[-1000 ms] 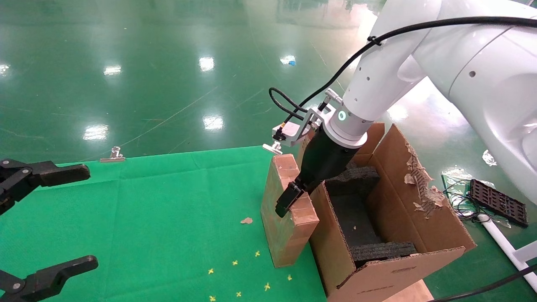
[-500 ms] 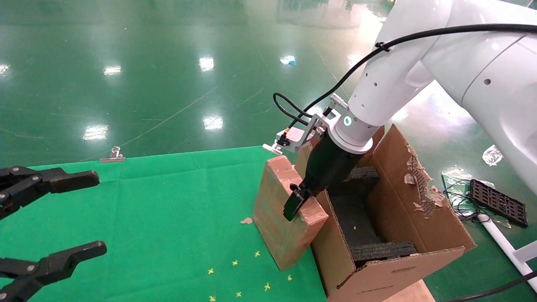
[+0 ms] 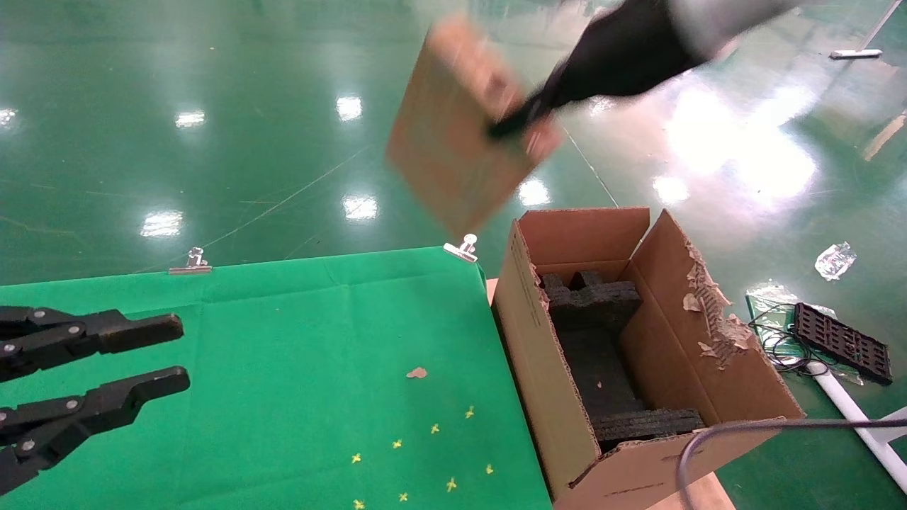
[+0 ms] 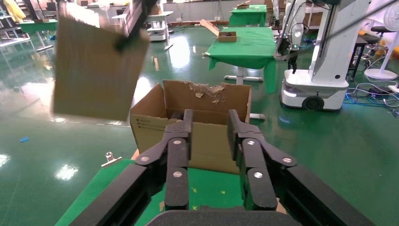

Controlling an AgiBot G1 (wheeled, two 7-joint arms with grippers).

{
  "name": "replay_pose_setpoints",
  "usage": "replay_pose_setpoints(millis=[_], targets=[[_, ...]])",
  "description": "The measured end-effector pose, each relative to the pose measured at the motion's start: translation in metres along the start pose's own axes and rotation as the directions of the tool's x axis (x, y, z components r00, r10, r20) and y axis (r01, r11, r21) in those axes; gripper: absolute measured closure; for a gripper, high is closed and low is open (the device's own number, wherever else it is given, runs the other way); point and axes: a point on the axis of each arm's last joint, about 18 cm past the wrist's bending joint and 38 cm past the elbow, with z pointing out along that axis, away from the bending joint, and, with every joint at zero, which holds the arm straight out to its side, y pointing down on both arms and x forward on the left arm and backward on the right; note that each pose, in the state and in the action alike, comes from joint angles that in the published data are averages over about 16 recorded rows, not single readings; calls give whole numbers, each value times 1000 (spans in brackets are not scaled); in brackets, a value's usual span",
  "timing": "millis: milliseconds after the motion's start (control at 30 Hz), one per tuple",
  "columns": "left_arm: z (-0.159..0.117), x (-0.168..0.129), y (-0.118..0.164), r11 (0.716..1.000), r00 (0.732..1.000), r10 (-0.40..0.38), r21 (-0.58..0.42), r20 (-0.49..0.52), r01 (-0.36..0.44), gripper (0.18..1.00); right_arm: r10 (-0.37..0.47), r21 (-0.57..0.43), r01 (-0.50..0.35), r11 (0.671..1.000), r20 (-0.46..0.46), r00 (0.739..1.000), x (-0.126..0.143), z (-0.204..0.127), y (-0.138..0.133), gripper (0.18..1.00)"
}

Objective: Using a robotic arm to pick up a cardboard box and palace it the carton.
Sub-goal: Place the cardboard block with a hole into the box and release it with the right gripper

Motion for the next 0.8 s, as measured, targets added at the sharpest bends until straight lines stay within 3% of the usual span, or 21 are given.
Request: replay_pose_setpoints(millis=[167,333,500,800], targets=[[0,0,0,1000,1000,0,0,0,0,810,45,75,-38,996,-96,994,33,-49,8,833],[0,0,0,1000,1000,0,0,0,0,887,140,59,-131,990,-168,976,62,-73,41,840],[0,0,0,1000,1000,0,0,0,0,949,256,8,-261,965,-214,943,82,-76,86,843],[0,0,0,1000,1000,0,0,0,0,967,418,-72,-454,888,-286,862,104,-56,161,846]])
